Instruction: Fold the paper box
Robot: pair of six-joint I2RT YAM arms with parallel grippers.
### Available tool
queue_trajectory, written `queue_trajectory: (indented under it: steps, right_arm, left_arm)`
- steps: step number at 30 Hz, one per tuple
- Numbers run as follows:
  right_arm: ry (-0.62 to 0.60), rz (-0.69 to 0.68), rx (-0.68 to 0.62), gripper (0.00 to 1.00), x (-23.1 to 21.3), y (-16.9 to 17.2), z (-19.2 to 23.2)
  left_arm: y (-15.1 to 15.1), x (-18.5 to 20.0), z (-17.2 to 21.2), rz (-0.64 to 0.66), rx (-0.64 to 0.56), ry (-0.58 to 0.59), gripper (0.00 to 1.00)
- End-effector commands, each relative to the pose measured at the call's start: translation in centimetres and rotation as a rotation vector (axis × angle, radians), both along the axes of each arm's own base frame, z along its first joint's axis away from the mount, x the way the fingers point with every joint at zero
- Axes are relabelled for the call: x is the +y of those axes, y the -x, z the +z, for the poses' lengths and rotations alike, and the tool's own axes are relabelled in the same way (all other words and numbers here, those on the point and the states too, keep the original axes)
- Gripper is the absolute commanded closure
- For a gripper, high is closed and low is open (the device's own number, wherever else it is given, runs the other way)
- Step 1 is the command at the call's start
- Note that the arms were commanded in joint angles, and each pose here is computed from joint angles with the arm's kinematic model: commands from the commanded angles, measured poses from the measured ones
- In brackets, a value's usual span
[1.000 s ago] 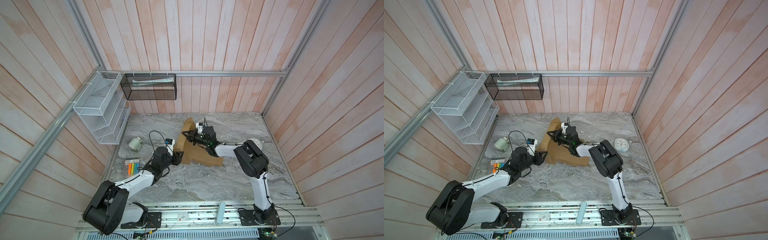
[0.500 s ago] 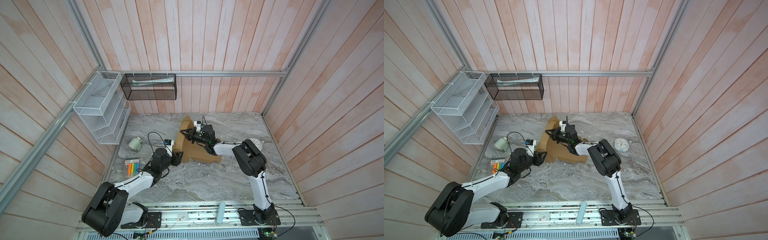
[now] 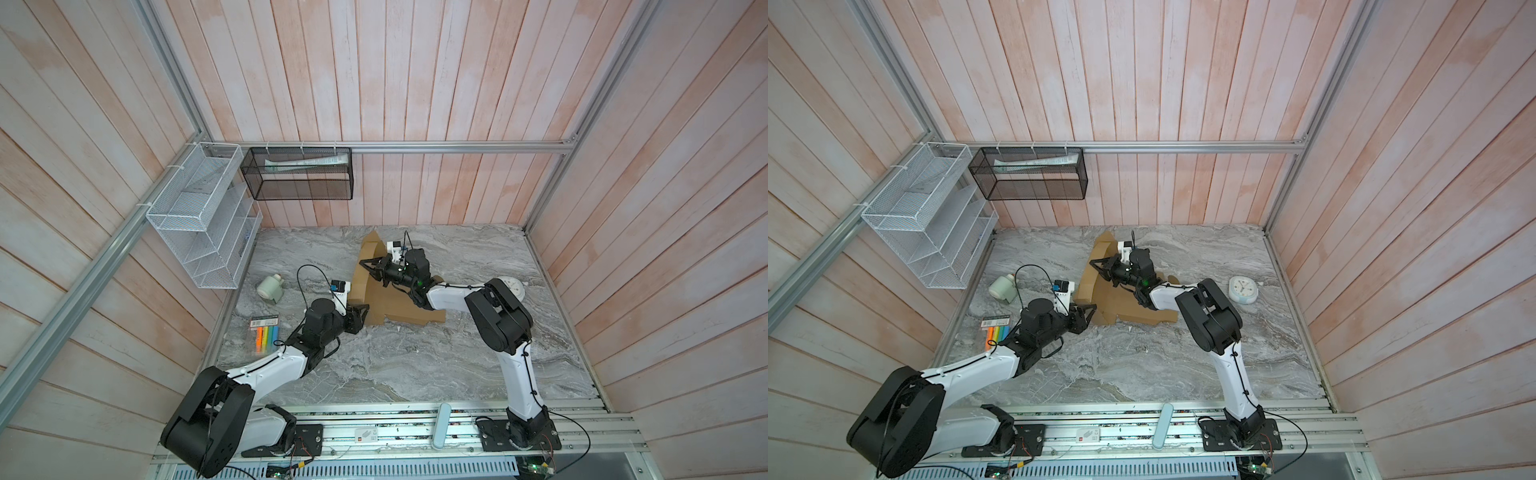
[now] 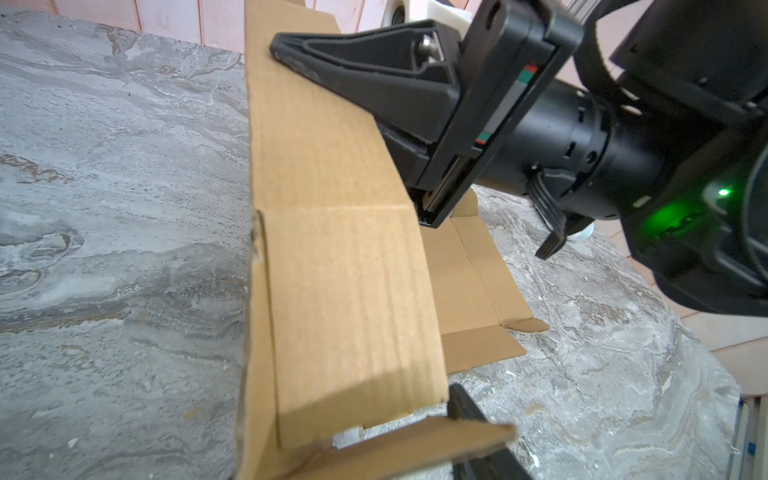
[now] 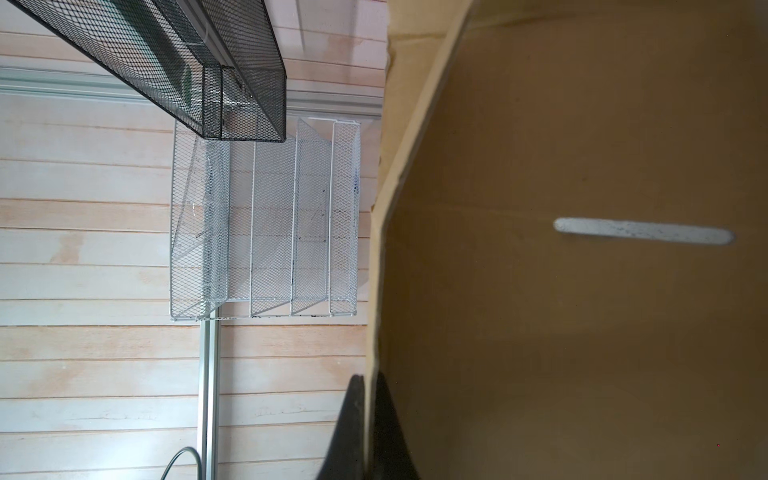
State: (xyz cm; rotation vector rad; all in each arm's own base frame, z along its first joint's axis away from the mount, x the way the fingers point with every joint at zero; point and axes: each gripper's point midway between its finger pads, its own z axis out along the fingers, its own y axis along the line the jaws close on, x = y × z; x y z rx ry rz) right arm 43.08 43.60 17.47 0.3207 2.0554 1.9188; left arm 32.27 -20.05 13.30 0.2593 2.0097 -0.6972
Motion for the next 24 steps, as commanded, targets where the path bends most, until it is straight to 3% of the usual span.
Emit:
queue_trajectory:
  steps: [1, 14, 24]
  right_arm:
    - [-0.002, -0.001, -0.029, 1.00, 0.61, -0.70, 0.79]
    - [0.005, 0.009, -0.030, 1.00, 0.93, -0.74, 0.99]
    - [0.005, 0.016, -0.030, 1.00, 1.11, -0.75, 1.00]
  left_arm:
    - [0.76, -1.47, 1.83, -0.076, -0.061, 0.010, 0.44]
    - [1.54, -1.29, 1.68, -0.090, -0.055, -0.002, 0.35]
    - [1.55, -1.14, 1.51, -0.081, -0.047, -0.007, 0.35]
